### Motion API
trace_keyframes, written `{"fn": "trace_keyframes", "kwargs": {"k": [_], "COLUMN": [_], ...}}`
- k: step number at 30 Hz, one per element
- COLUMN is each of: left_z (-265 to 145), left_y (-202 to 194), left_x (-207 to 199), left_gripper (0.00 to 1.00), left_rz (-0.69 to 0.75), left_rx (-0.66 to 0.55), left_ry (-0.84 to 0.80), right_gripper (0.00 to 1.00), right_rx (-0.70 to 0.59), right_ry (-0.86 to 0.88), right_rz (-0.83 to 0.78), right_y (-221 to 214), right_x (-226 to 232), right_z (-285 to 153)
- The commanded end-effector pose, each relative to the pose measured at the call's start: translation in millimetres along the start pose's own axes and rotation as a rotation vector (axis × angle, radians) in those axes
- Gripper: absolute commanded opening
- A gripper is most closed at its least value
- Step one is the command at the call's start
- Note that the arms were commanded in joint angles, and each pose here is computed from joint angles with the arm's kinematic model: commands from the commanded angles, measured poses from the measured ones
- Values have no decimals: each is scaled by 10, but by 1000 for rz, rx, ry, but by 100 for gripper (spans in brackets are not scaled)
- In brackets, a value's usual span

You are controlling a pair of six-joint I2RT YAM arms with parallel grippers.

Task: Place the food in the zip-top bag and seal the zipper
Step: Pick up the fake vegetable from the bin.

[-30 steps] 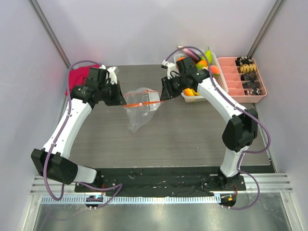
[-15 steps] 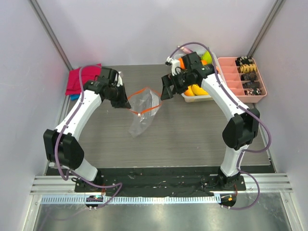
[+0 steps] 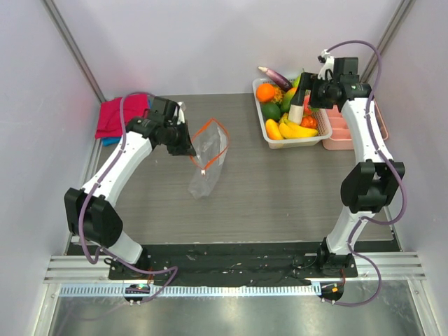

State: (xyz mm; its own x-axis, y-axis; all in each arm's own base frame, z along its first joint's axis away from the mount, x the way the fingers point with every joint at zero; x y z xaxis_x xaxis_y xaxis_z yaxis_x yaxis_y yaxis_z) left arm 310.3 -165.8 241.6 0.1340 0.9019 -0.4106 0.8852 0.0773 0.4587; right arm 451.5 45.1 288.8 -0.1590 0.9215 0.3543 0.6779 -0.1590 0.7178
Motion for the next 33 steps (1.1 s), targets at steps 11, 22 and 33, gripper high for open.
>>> {"fn": "trace_keyframes", "kwargs": {"k": [11,22,33], "left_z": [-18,33,107], "left_y": [162,162,109], "left_x": [-44,-29,16], "left_gripper": [0,0,0], "left_rz": [37,41,40], "left_rx": [-90,-76,-52], "left_ry": [17,22,32], "right_gripper": [84,81,75], "right_rx": [-192,-153,-108], "right_ry": [-201,-205,-185], "right_rz": [150,176,194], "right_y": [302,115,-30], "right_x": [-372,-539,-621], "right_z": [730,1149,1402]}}
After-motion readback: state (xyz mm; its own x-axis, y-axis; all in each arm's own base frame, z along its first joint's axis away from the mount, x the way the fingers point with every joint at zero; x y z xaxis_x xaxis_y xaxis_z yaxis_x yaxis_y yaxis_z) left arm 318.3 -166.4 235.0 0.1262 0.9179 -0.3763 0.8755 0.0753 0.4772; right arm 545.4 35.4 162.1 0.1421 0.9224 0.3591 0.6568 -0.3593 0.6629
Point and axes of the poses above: each gripper's point midway between its finger pads, its own z axis out along the fingers, its own x axis along the line the jaws close on, y = z × x, the point moved 5 cm from there along -z, back along the fingers, and after that the axes turned 4 degrees about z, right-handed, at the moved point
